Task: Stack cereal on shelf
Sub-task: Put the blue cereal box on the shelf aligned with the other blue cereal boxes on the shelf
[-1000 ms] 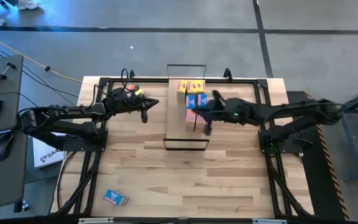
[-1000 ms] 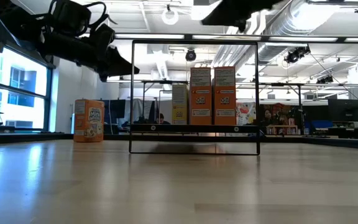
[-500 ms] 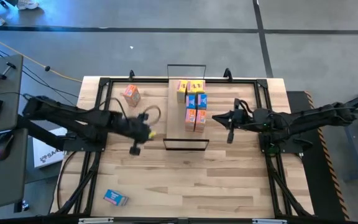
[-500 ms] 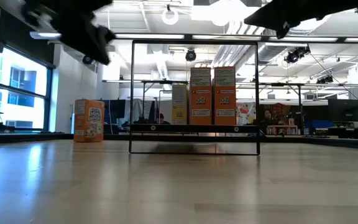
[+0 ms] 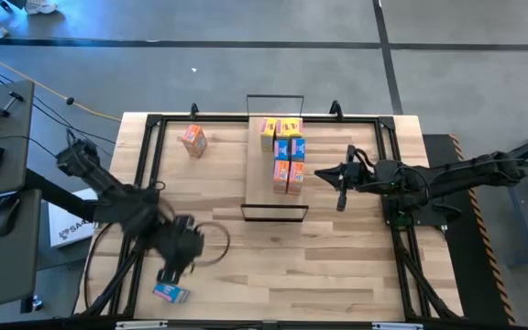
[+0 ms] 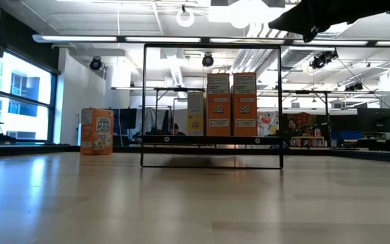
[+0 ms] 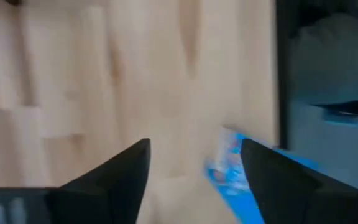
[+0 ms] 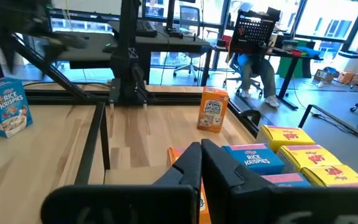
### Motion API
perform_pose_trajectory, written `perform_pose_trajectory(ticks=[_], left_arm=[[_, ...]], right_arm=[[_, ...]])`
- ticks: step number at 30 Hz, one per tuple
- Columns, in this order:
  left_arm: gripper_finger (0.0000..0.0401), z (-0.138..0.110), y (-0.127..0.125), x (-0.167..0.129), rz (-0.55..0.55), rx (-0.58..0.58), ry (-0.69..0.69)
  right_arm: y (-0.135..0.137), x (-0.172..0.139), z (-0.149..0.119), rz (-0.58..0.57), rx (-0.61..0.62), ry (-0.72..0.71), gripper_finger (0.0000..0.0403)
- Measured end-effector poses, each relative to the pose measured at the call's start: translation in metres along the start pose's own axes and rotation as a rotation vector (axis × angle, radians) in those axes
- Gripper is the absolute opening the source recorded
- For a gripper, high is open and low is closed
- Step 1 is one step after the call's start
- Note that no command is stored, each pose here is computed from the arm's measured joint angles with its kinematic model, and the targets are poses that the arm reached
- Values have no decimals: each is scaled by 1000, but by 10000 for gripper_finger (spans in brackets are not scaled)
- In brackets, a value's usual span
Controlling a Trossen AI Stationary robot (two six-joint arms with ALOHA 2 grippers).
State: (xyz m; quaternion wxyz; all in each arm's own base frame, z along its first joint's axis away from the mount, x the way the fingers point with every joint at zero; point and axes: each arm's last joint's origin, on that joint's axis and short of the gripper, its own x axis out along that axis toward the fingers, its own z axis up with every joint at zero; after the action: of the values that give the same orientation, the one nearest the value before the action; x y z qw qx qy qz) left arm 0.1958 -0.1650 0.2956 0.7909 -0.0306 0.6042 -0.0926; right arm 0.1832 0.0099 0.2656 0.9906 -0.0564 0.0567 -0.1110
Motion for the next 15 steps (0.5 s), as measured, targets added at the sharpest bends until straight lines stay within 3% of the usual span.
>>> perform_pose_trajectory(ticks=[7, 15], left_arm=[[276, -25, -60, 14, 5, -61, 74], [279, -43, -92, 38, 72, -53, 102]], right_arm=[[0, 0, -1, 1, 0, 9, 0], [0, 0, -1, 1, 22, 8, 0]])
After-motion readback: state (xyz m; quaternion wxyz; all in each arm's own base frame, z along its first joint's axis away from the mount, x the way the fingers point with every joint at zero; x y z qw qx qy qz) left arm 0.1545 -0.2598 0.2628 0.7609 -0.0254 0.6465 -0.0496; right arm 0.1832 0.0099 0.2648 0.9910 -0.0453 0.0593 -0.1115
